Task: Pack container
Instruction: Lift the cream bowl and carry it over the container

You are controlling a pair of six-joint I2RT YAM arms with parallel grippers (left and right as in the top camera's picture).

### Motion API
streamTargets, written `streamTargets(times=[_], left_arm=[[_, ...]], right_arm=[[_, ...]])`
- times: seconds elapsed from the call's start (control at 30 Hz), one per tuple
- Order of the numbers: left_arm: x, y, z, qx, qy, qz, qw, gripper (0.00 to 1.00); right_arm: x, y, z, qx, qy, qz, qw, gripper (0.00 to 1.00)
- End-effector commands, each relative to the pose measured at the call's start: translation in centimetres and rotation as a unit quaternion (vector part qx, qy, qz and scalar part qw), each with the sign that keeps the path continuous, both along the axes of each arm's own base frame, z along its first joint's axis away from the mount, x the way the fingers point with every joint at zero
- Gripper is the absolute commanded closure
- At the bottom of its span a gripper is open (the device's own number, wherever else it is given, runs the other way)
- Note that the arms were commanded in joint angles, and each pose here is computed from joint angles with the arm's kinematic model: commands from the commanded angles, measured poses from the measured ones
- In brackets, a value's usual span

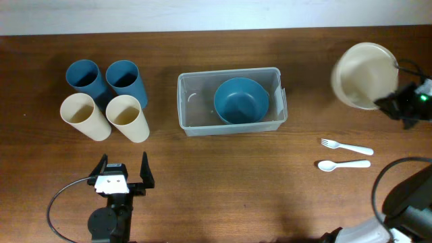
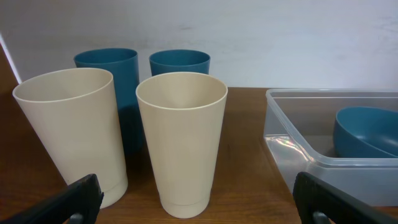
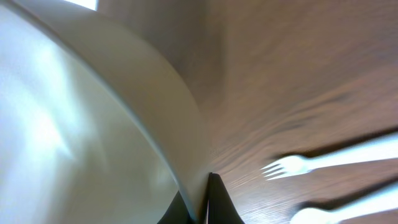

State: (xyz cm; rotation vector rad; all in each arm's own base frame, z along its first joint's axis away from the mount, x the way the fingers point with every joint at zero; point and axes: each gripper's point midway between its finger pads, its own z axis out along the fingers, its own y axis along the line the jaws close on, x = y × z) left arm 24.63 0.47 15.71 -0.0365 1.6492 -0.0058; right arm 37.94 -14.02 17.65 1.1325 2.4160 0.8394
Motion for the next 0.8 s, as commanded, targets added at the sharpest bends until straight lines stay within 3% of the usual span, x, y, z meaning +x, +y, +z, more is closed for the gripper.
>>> streamTargets(times=[0.0, 0.3, 0.77], left_arm=[[0.0, 0.2, -0.1, 0.006, 0.001, 0.004, 1.0, 0.0], [0.0, 0.2, -0.1, 0.006, 0.001, 0.004, 1.0, 0.0], [0.0, 0.2, -0.1, 0.006, 0.001, 0.004, 1.0, 0.0]], right_arm=[[1.8, 5.8, 4.1, -0.021, -0.058, 0.082, 0.995, 0.96], [4.5, 16.7, 4.3, -0.137, -0.033, 0.17, 0.975, 0.96], [5.0, 25.2, 0.2, -0.163, 0.002, 0.231, 0.959, 0.96]])
